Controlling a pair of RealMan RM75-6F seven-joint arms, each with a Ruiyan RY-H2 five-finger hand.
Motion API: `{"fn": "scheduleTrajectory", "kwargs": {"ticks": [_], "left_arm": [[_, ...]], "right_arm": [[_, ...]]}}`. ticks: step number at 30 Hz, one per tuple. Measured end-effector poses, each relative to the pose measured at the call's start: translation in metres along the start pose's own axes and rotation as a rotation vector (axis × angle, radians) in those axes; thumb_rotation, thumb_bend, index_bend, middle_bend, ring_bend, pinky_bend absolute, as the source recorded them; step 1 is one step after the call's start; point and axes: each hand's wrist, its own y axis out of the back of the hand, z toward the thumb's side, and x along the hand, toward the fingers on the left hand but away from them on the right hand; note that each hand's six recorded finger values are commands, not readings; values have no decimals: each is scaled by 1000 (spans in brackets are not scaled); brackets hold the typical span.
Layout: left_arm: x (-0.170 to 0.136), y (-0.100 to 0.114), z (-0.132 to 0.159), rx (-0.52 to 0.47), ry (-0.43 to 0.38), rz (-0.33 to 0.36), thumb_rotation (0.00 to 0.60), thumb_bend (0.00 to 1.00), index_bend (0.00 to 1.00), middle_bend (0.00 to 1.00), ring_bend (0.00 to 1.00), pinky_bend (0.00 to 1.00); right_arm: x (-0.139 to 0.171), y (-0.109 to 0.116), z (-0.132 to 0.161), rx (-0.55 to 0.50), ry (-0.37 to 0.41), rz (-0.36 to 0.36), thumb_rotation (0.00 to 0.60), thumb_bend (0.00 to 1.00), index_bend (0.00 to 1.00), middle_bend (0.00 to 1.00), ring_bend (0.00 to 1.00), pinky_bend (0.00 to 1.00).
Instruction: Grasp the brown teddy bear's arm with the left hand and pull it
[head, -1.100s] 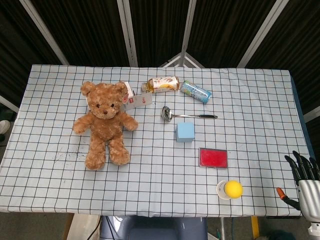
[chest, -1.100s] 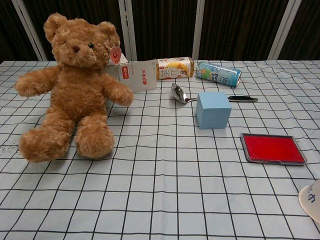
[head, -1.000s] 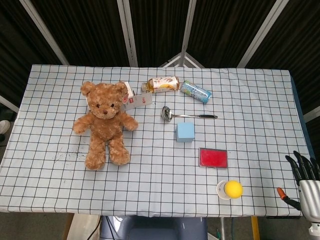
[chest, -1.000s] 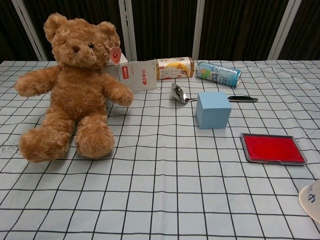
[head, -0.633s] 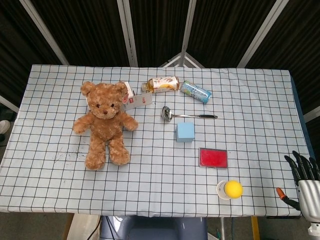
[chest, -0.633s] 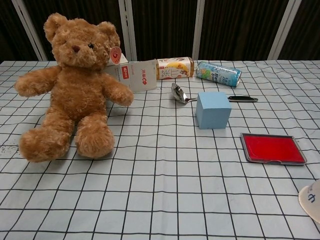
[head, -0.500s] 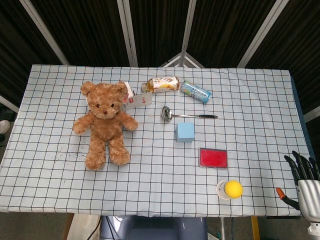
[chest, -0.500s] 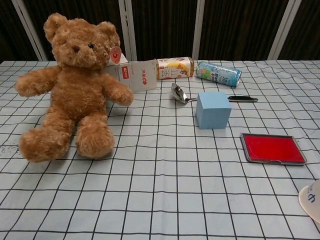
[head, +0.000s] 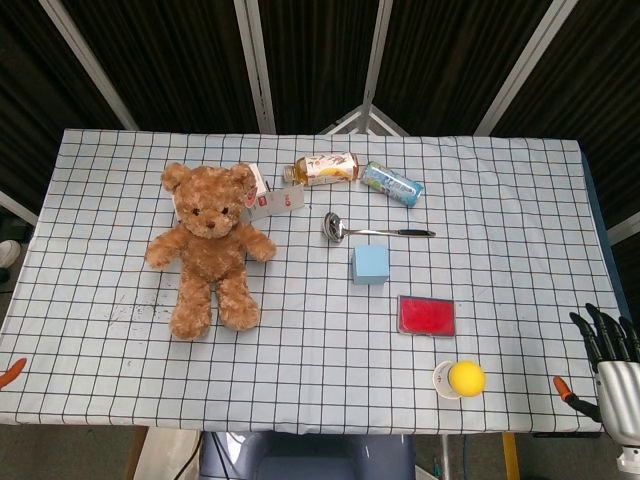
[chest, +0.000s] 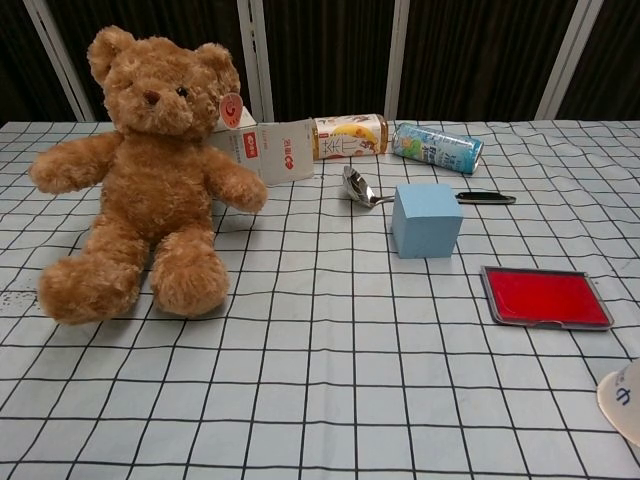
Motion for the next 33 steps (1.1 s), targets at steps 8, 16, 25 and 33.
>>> {"fn": "scheduleTrajectory", "kwargs": {"ticks": [8,16,25,33], "left_arm": [[29,-33,16,-386,30,-293,600,196,134,45,0,0],[67,-65,49,-670,105,-524,600,162,127,34,0,0],[110,-87,74,-841,176,-557,600,162,131,61,0,0],[132,-106,77,-947,248,-509,600,167,148,100,0,0]], "right_arm": [[1,0,2,-8,6,2,600,217,116,61,77,0],[1,1,0,-14,2,2,600,218,117,61,77,0],[1,1,-2,-21,-3,8,600,218,117,61,77,0],[0,1,-3,-24,-2,11,600,217,116,61,77,0]]}}
